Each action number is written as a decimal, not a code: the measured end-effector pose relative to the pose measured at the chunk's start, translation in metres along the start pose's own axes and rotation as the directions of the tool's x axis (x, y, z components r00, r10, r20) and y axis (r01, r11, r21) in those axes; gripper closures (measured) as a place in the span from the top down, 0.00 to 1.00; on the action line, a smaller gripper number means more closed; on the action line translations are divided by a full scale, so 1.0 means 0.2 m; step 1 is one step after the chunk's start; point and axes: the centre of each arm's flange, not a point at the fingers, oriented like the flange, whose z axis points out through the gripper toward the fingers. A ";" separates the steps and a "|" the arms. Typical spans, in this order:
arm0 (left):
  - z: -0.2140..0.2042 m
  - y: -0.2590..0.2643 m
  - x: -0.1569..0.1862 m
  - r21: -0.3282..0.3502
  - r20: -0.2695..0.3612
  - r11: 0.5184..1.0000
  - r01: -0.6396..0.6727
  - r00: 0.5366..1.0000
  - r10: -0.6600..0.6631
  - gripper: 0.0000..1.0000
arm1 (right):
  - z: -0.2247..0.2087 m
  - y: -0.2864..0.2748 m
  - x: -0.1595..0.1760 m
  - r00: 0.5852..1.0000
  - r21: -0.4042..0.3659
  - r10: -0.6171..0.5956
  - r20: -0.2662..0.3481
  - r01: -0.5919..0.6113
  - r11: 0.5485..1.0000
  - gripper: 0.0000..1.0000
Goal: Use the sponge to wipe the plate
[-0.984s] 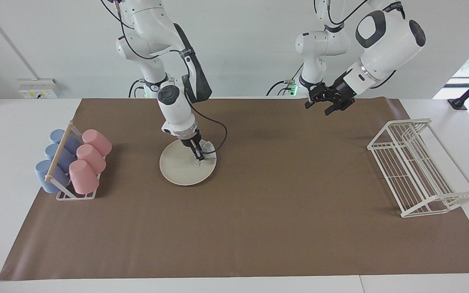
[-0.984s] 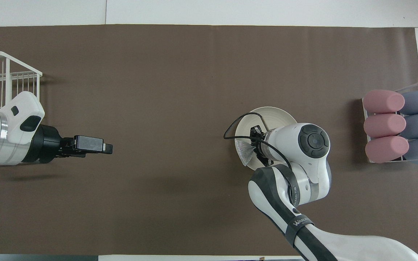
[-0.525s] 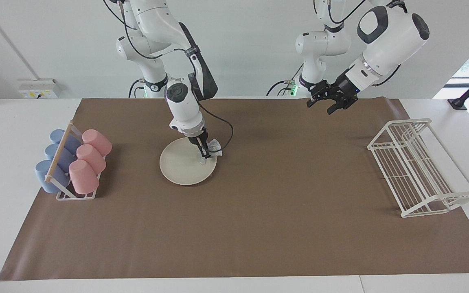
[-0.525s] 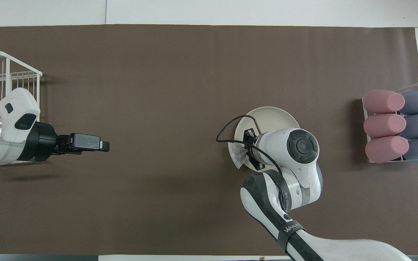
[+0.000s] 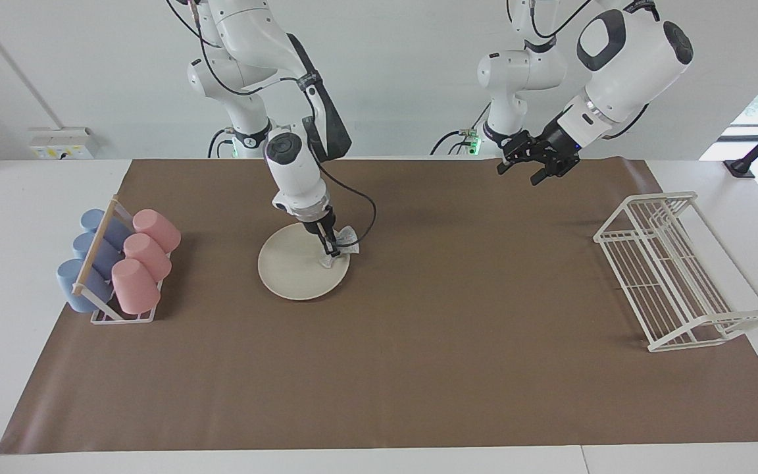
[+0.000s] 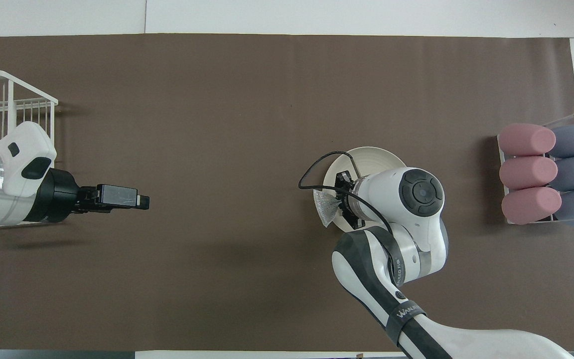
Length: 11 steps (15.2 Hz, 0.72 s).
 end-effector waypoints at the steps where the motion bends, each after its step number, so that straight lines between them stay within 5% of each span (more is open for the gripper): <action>1: 0.00 0.00 0.00 0.000 0.000 1.000 0.001 1.000 -0.001 1.00 | -0.09 -0.03 -0.02 1.000 -0.016 0.009 0.012 -0.009 1.000 0.11; 5: 0.00 0.01 0.00 -0.043 0.003 0.999 0.019 1.000 -0.019 1.00 | -0.48 -0.16 -0.15 1.000 -0.033 0.030 -0.008 -0.030 0.999 0.11; 8: 0.01 -0.01 0.01 -0.181 0.015 0.980 0.080 0.997 -0.079 1.00 | -0.72 -0.23 -0.29 0.992 0.001 0.043 -0.121 -0.043 0.999 0.11; 11: 0.06 0.01 0.01 -0.341 0.041 0.930 0.138 0.990 -0.133 1.00 | -0.86 -0.27 -0.50 0.989 0.011 0.075 -0.131 -0.074 0.997 0.11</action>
